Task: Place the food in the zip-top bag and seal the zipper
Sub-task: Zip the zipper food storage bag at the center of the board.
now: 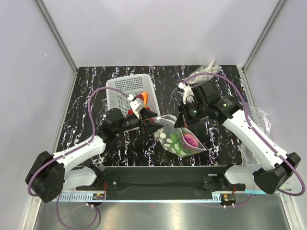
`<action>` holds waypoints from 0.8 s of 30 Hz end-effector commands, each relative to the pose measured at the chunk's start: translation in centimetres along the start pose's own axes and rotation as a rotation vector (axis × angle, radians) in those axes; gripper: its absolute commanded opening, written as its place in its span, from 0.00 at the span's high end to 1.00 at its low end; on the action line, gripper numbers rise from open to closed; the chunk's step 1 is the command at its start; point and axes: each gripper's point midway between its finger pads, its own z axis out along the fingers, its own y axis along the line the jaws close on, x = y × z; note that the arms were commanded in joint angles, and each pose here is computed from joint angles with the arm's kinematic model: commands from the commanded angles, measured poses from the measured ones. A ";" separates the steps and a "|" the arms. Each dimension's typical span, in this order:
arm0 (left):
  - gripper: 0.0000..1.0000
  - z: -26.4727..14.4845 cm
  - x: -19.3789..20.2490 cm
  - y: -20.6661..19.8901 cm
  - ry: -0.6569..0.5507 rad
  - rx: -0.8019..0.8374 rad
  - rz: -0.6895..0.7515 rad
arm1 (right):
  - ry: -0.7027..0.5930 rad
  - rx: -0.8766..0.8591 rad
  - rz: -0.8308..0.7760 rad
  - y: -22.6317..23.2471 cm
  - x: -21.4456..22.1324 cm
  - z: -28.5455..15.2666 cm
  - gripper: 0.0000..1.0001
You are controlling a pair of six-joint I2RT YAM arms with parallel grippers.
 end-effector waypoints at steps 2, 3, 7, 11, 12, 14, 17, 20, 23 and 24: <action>0.26 1.0 -3.9 -1.3 -0.109 0.100 0.164 | 0.001 -0.096 -0.036 1.8 0.0 -0.9 1.00; 0.37 1.1 -3.5 -1.5 -0.098 0.119 0.162 | 0.002 -0.099 -0.039 1.8 0.0 -0.9 1.00; 0.67 1.1 -3.5 -2.0 -0.117 0.147 0.160 | 0.015 -0.111 -0.048 1.9 0.4 -0.7 1.00; 1.00 0.9 -4.2 -3.1 -0.142 0.199 0.155 | 0.010 -0.092 -0.064 1.4 0.3 -0.5 0.98; 1.00 0.9 -4.1 -3.3 -0.137 0.212 0.146 | 0.007 -0.083 -0.068 1.2 0.3 -0.4 0.86; 1.00 0.9 -4.1 -3.7 -0.126 0.236 0.119 | -0.015 -0.061 -0.082 0.7 -0.2 -0.1 0.67; 1.00 1.1 -4.2 -3.8 -0.109 0.228 0.056 | -0.070 -0.045 -0.130 0.4 -1.5 0.0 0.56; 1.00 1.1 -4.1 -3.9 -0.096 0.225 -0.007 | -0.162 -0.047 -0.179 0.8 -3.6 -0.4 0.53; 1.00 1.3 -4.2 -3.5 -0.075 0.197 -0.054 | -0.224 -0.093 -0.238 2.0 -5.2 -0.7 0.51; 1.00 1.4 -4.2 -3.5 -0.068 0.196 -0.063 | -0.235 -0.100 -0.250 2.1 -5.5 -0.6 0.51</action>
